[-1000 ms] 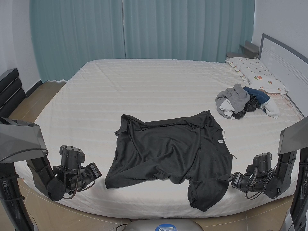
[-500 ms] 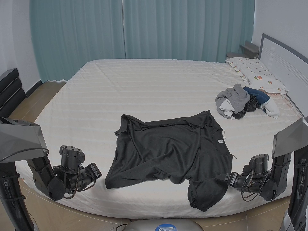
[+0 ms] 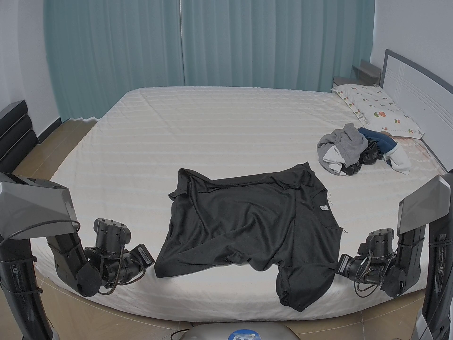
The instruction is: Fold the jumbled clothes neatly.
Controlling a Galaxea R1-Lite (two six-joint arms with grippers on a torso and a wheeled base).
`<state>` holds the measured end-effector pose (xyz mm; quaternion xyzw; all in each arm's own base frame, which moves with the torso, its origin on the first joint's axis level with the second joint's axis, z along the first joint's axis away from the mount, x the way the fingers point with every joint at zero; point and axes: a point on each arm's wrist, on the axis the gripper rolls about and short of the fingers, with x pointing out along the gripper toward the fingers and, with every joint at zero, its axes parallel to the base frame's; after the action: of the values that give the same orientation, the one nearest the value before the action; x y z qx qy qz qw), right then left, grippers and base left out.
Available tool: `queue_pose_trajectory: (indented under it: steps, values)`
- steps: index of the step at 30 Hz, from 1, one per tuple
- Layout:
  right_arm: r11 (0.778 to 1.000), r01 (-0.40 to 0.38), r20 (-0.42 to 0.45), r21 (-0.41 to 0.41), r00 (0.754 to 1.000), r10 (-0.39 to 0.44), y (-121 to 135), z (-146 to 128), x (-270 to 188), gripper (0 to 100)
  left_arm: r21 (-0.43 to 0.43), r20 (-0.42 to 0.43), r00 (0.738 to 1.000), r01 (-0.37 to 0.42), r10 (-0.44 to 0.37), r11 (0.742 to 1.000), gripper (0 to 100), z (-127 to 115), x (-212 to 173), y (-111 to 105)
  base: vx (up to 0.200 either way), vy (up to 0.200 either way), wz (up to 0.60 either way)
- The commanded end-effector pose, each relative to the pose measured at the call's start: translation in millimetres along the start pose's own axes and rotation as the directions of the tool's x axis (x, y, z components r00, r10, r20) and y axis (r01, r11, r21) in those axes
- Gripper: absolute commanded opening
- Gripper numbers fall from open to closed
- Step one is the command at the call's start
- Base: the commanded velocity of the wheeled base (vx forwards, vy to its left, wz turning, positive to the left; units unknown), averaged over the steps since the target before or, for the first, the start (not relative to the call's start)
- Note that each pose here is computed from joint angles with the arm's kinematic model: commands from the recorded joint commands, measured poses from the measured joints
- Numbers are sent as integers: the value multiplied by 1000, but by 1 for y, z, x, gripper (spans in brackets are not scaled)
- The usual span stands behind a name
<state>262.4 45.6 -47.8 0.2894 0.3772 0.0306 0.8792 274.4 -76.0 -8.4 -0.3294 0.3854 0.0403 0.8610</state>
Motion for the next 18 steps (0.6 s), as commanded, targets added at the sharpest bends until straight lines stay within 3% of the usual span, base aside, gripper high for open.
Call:
queue_pose_trajectory:
  steps: [1, 12, 18]
  values:
    - [999, 33, 30, -15, 999, -33, -10, 9, -18, 0, 4, -16, 1000, -9, 9, 1000, 0, -4, 2, 1, 0, 0, 0]
    - [990, 64, 65, -127, 996, -56, -25, 21, -56, 0, 6, -65, 998, 13, -12, 1000, 0, -22, 4, -9, 0, 0, 0]
    - [989, 86, 98, -118, 992, -74, -45, 35, -54, 0, 20, -81, 997, 11, -9, 1000, 0, -28, 7, -11, 0, 0, 0]
